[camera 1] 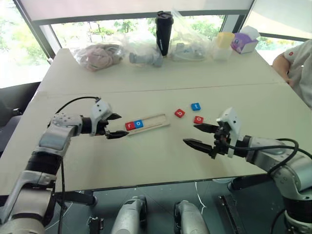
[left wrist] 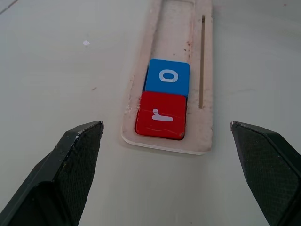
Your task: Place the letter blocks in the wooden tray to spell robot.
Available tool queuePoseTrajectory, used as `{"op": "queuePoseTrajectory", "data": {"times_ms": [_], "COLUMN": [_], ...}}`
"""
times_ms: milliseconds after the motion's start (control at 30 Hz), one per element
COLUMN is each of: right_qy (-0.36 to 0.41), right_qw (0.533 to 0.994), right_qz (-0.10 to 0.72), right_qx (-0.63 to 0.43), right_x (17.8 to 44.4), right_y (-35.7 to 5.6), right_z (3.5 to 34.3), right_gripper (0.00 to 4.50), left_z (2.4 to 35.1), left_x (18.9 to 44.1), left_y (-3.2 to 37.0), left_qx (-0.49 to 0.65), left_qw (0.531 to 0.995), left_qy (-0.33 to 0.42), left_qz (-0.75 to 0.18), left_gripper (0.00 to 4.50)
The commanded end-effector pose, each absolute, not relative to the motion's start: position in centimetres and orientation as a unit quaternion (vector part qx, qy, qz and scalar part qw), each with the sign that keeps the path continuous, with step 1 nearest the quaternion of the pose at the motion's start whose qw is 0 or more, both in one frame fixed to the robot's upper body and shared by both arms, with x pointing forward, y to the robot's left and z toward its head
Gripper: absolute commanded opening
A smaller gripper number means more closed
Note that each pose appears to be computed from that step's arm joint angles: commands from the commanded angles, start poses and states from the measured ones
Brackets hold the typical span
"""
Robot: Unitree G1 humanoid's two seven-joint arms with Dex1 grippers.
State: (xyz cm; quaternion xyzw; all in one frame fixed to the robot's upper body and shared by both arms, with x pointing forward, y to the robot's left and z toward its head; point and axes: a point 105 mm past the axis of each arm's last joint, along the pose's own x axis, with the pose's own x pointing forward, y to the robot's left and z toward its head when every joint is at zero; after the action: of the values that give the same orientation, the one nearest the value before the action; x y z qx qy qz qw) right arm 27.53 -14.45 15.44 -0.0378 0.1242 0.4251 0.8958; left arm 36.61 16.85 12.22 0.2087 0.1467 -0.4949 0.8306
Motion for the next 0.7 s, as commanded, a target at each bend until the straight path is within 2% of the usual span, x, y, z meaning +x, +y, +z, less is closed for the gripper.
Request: {"op": "queuePoseTrajectory", "data": {"times_ms": [33, 100, 200, 300, 367, 533, 700], "right_qy": [0.1, 0.097, 0.097, 0.096, 0.095, 0.095, 0.094], "right_qw": [0.904, 0.908, 0.912, 0.915, 0.916, 0.919, 0.92], "right_qz": [0.414, 0.405, 0.397, 0.391, 0.387, 0.382, 0.379], "right_qx": [-0.04, -0.038, -0.038, -0.038, -0.038, -0.038, -0.038], "right_x": [27.2, 27.1, 27.0, 27.1, 27.2, 27.3, 27.6], "right_y": [-14.4, -14.6, -14.8, -15.0, -15.2, -15.5, -15.5], "right_z": [16.4, 16.4, 16.3, 16.4, 16.4, 16.3, 16.1], "right_gripper": [4.26, 4.26, 4.26, 4.5, 4.5, 4.5, 4.5], "left_z": [12.0, 11.0, 10.1, 9.2, 8.9, 9.1, 9.1], "left_x": [38.2, 38.9, 38.6, 38.2, 38.1, 38.1, 38.0], "left_y": [16.0, 15.2, 14.2, 14.2, 14.2, 14.3, 14.5], "left_qx": [0.253, 0.27, 0.269, 0.283, 0.286, 0.277, 0.267], "left_qw": [0.824, 0.818, 0.799, 0.781, 0.775, 0.775, 0.778], "left_qy": [0.13, 0.133, 0.139, 0.152, 0.156, 0.156, 0.158], "left_qz": [-0.489, -0.49, -0.519, -0.535, -0.542, -0.546, -0.546], "left_gripper": [4.5, 4.5, 4.5, 3.73, 2.82, 0.97, 0.97]}}
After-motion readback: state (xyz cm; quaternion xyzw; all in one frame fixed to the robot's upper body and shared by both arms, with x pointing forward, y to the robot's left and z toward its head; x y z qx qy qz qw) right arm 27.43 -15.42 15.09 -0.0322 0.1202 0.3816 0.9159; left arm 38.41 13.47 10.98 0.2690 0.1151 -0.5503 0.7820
